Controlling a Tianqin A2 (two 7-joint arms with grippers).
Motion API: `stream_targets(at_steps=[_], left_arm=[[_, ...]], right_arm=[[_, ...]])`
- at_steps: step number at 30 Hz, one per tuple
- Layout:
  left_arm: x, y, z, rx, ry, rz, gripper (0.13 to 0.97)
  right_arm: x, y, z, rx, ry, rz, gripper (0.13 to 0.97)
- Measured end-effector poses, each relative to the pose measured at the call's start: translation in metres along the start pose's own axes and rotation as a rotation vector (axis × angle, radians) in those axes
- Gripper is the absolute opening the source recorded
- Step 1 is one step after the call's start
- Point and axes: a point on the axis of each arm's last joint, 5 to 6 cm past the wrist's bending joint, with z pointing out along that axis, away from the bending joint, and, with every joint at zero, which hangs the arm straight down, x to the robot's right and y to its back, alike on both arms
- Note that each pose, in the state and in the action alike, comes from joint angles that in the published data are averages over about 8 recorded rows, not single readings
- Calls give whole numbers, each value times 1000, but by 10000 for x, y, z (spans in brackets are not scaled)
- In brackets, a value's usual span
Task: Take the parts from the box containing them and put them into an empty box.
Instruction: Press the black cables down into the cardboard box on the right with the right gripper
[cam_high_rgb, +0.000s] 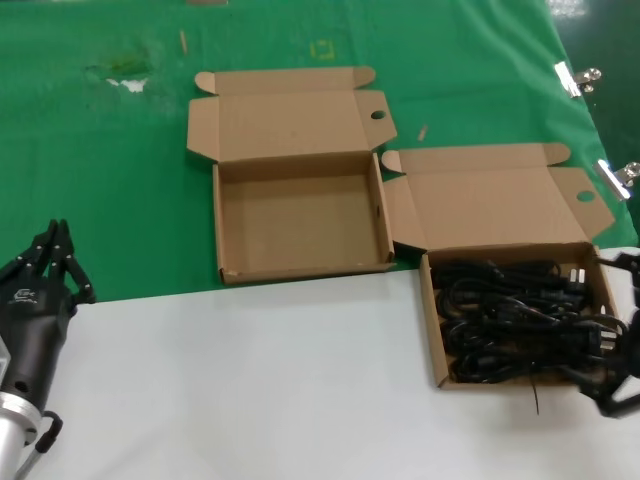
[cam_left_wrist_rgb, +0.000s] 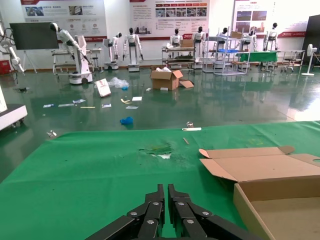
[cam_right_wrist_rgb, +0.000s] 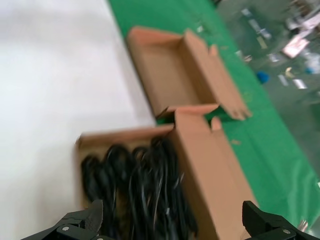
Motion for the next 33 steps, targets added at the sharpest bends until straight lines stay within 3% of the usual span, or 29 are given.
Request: stream_targets(at_steps=[8,15,28,33], left_arm=[[0,0,0,0,0,0,146],[0,0,0,0,0,0,141],[0,0,0,0,0,0,140],[0,0,0,0,0,0,140]], right_arm=[[65,259,-84,-90,-79,-86,966],[36,422,1,-118,-88,-93,966],[31,318,240,-75,-35,-85,948],[10,295,284,-71,-34,-86,897]])
